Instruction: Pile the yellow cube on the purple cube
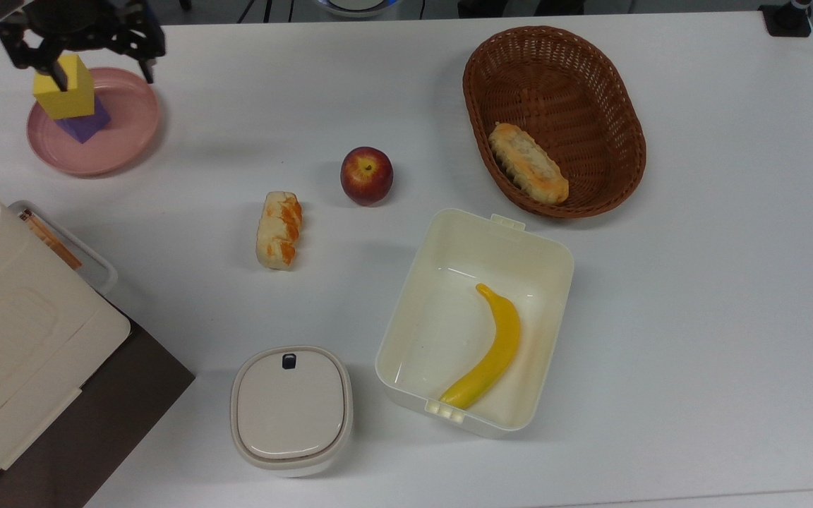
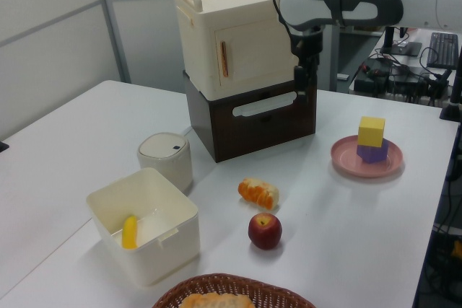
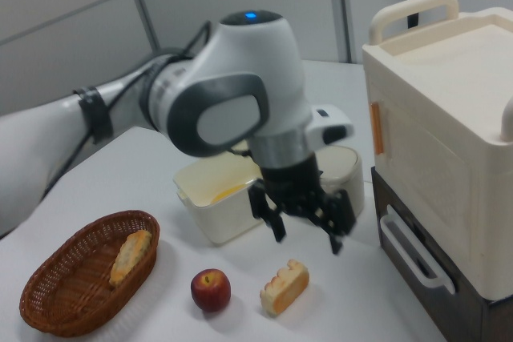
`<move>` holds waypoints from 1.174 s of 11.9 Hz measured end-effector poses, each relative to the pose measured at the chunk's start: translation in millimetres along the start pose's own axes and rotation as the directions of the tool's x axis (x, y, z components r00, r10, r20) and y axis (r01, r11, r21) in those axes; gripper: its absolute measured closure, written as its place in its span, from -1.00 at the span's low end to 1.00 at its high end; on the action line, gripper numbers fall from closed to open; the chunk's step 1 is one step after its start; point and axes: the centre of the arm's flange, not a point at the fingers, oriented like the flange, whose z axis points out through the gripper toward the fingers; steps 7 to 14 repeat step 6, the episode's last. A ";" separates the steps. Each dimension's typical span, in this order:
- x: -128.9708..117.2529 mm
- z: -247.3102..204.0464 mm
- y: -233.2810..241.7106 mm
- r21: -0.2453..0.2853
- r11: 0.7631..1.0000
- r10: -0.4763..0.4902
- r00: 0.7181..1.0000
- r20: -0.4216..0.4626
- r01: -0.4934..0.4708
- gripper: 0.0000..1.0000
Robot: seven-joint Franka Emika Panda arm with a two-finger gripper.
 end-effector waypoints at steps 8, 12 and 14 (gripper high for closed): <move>51.7 -19.7 -122.8 0.001 1.000 -0.012 1.000 -0.029 0.012 -1.00; 51.7 -19.7 -122.8 0.001 1.000 -0.012 1.000 -0.029 0.012 -1.00; 51.7 -19.7 -122.8 0.001 1.000 -0.012 1.000 -0.029 0.012 -1.00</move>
